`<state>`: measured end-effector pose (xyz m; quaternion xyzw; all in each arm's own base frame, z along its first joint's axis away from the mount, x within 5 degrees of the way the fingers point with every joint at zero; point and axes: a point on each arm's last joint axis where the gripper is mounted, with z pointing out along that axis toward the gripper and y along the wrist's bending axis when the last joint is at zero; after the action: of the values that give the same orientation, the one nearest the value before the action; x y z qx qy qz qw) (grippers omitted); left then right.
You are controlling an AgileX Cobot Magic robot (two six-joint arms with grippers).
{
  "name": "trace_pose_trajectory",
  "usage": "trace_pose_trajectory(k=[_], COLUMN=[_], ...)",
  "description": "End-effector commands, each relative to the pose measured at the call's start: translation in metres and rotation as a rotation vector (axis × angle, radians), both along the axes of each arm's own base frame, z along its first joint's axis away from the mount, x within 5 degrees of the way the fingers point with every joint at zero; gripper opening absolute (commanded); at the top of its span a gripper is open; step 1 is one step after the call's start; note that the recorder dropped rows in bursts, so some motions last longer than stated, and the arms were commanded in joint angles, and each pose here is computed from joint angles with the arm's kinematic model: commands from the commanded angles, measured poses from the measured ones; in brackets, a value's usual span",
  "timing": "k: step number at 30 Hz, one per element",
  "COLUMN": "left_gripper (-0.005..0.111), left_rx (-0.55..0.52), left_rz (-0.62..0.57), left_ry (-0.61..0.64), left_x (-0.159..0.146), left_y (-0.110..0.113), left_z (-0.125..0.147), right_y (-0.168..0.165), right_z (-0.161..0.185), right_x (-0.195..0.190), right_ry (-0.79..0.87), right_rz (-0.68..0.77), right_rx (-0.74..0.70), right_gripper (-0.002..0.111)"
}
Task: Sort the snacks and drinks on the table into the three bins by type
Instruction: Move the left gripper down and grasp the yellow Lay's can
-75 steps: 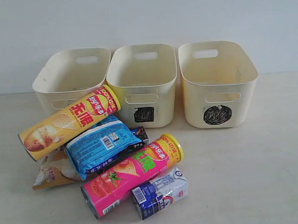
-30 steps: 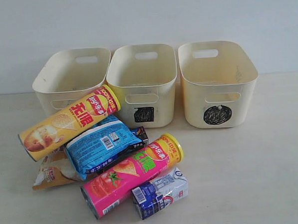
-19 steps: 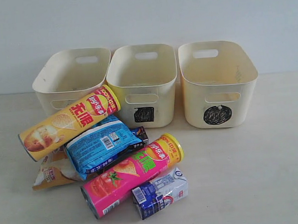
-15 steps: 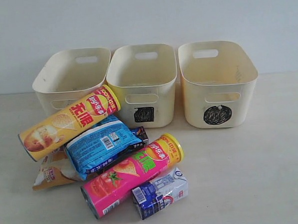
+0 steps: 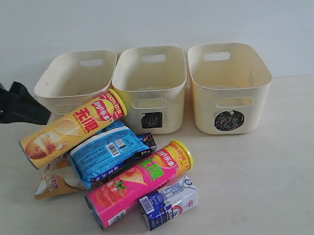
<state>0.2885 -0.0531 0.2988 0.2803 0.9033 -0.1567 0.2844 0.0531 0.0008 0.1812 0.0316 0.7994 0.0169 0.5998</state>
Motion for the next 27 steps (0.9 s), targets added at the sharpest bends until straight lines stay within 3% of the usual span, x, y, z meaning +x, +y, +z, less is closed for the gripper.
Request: trace_pose_trajectory(k=[1, 22, 25, 27], left_gripper=[0.093, 0.094, 0.087, 0.071], left_rx=[0.025, 0.128, 0.124, 0.128], left_rz=[-0.050, 0.015, 0.005, -0.003], left_ry=[-0.054, -0.061, -0.022, -0.012], left_x=[0.016, 0.068, 0.068, 0.069], left_y=[-0.015, -0.018, -0.019, -0.019], left_z=[-0.013, -0.090, -0.098, -0.102], right_y=[0.000, 0.000, 0.000, 0.000], right_z=[-0.001, -0.001, -0.001, -0.001], right_x=[0.000, 0.000, 0.000, 0.000], right_ry=[-0.004, -0.004, -0.004, -0.004], right_rz=[0.002, 0.002, 0.002, 0.002], right_rx=[-0.009, -0.009, -0.009, -0.009], right_gripper=[0.001, 0.001, 0.001, 0.001])
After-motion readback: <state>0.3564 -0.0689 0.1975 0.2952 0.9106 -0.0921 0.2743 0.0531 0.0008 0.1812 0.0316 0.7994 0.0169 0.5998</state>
